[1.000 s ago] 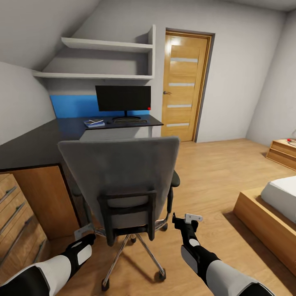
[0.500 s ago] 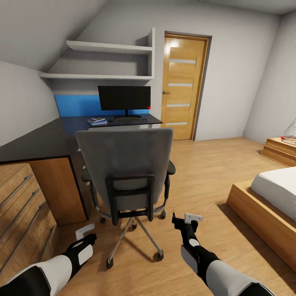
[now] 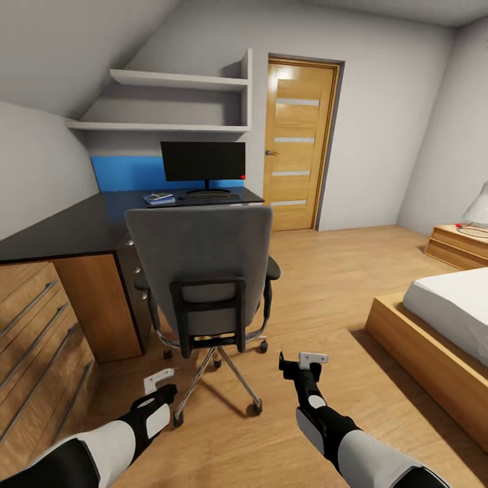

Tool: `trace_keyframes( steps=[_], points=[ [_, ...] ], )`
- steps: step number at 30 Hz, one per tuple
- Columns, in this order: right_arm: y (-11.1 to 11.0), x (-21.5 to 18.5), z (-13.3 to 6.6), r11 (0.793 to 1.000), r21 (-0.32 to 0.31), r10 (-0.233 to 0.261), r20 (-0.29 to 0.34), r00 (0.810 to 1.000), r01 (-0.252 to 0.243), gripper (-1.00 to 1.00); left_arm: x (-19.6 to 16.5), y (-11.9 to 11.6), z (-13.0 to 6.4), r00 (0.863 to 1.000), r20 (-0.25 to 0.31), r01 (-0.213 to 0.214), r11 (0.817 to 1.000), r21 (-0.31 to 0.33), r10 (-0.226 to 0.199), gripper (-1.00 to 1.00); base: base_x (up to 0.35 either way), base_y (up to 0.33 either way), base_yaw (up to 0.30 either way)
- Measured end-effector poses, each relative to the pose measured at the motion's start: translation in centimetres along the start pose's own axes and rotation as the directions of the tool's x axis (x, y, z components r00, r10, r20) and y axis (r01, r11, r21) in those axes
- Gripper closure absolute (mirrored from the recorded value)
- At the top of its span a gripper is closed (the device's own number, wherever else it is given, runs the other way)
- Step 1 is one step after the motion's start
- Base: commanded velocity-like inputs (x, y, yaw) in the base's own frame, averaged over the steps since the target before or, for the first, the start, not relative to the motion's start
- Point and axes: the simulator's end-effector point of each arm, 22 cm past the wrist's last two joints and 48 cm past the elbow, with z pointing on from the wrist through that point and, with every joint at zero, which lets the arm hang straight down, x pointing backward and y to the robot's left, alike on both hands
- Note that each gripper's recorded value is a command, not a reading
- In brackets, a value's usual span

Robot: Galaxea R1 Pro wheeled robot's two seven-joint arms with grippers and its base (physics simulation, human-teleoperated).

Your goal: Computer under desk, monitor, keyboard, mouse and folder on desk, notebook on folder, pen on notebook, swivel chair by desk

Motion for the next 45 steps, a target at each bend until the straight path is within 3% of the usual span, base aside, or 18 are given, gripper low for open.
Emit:
trace_keyframes(
  steps=[4, 8, 12, 13, 28, 32, 38, 45],
  points=[
    [2.3, 1.2, -0.7, 0.996, -0.075, -0.045, -0.014, 0.999, 0.044, -1.0, -0.1, -3.2, -0.9, 0.994, 0.042, -0.1, 0.994, 0.054, 0.098, -1.0, -0.002, -0.001, 0.0],
    [4.8, 2.4, -1.4, 0.984, -0.151, -0.095, -0.026, 0.995, 0.09, -1.0, -0.8, -4.7, -1.4, 0.988, 0.092, -0.129, 0.989, 0.077, 0.122, -1.0, 0.0, 0.0, 0.0],
    [7.3, 3.5, -2.2, 0.969, -0.215, -0.132, -0.036, 0.991, 0.122, -1.0, -0.9, -5.8, -1.8, 0.986, 0.111, -0.133, 0.987, 0.093, 0.122, -1.0, 0.0, 0.0, 0.0],
    [8.7, 4.0, -2.7, 0.959, -0.246, -0.156, -0.038, 0.987, 0.142, -1.0, -0.5, -7.1, -2.3, 0.986, 0.112, -0.134, 0.984, 0.113, 0.122, -1.0, 0.0, 0.0, 0.0],
    [9.4, 3.7, -2.9, 0.945, -0.272, -0.194, -0.013, 0.981, 0.183, -1.0, -0.1, -10.4, -3.6, 0.986, 0.119, -0.134, 0.977, 0.165, 0.115, -1.0, 0.0, 0.0, 0.0],
    [10.4, 1.9, -2.5, 0.943, -0.279, -0.184, 0.012, 0.983, 0.18, -1.0, -0.6, -11.5, -3.9, 0.986, 0.129, -0.127, 0.974, 0.186, 0.104, -1.0, 0.0, 0.0, 0.0],
    [12.5, -0.4, -1.9, 0.935, -0.304, -0.203, -0.045, 0.978, 0.18, -1.0, -0.5, -11.2, -3.8, 0.988, 0.116, -0.122, 0.976, 0.179, 0.102, -1.0, 0.0, 0.0, 0.0],
    [13.4, -1.5, -1.9, 0.933, -0.317, -0.203, -0.065, 0.977, 0.173, -1.0, 0.3, -11.1, -3.6, 0.99, 0.071, -0.136, 0.974, 0.181, 0.125, -1.0, 0.0, 0.0, 0.0]
  ],
)
